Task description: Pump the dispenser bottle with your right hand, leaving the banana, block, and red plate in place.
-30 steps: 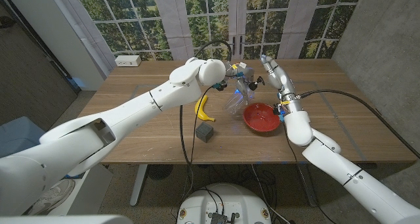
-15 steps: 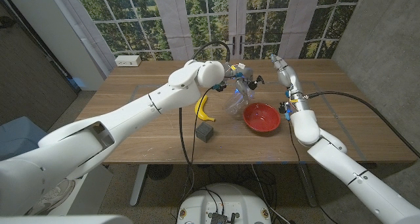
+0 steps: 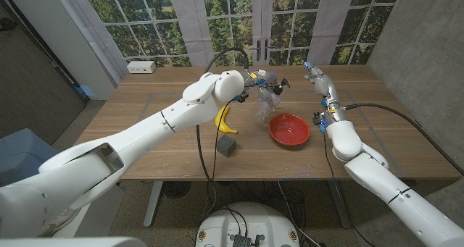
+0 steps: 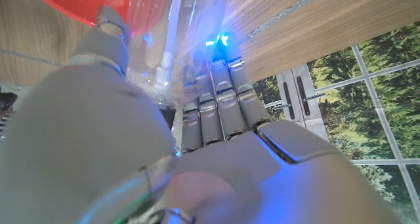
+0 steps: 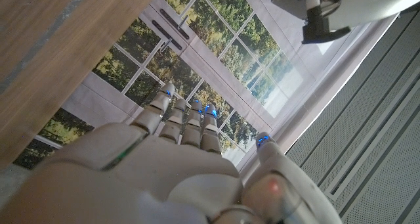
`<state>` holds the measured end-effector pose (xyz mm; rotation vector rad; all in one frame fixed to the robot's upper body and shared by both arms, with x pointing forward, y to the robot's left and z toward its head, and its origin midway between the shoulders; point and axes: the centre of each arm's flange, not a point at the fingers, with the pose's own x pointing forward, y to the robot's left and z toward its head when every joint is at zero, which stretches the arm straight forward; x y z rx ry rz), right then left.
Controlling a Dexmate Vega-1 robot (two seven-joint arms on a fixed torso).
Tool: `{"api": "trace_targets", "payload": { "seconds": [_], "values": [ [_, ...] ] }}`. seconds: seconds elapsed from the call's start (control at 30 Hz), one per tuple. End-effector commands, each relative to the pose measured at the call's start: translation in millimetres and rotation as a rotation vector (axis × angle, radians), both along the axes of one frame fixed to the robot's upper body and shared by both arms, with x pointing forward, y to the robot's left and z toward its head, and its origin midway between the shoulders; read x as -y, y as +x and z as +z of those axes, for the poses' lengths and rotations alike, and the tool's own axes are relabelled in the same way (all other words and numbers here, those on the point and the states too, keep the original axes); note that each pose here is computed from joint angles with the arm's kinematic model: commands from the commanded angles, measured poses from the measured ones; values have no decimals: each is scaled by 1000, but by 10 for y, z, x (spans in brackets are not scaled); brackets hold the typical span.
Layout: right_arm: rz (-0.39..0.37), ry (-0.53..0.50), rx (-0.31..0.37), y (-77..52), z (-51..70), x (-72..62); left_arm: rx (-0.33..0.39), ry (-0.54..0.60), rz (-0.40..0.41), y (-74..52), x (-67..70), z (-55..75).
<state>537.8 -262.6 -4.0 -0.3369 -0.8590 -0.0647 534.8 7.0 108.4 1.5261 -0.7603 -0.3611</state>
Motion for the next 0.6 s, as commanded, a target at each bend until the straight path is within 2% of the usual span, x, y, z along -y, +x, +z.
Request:
{"api": "trace_targets", "payload": {
  "seconds": [0.03,0.13,0.2,0.37,0.43,0.5,0.6],
  "values": [
    [70,57,-34,61,20,159,28,-137,-6,17,-156,-49],
    [48,65,-34,68,21,176,38,-180,-17,16,-197,-66],
    [86,76,-45,104,22,196,39,-202,-18,19,-222,-63],
    [110,80,-67,145,29,240,33,-259,-19,34,-279,-104],
    [70,82,-67,142,27,247,32,-266,-17,32,-297,-109],
    [90,88,-77,171,23,269,32,-304,-22,35,-325,-126],
    [80,100,-85,197,12,299,34,-327,-21,36,-350,-138]
  ]
}}
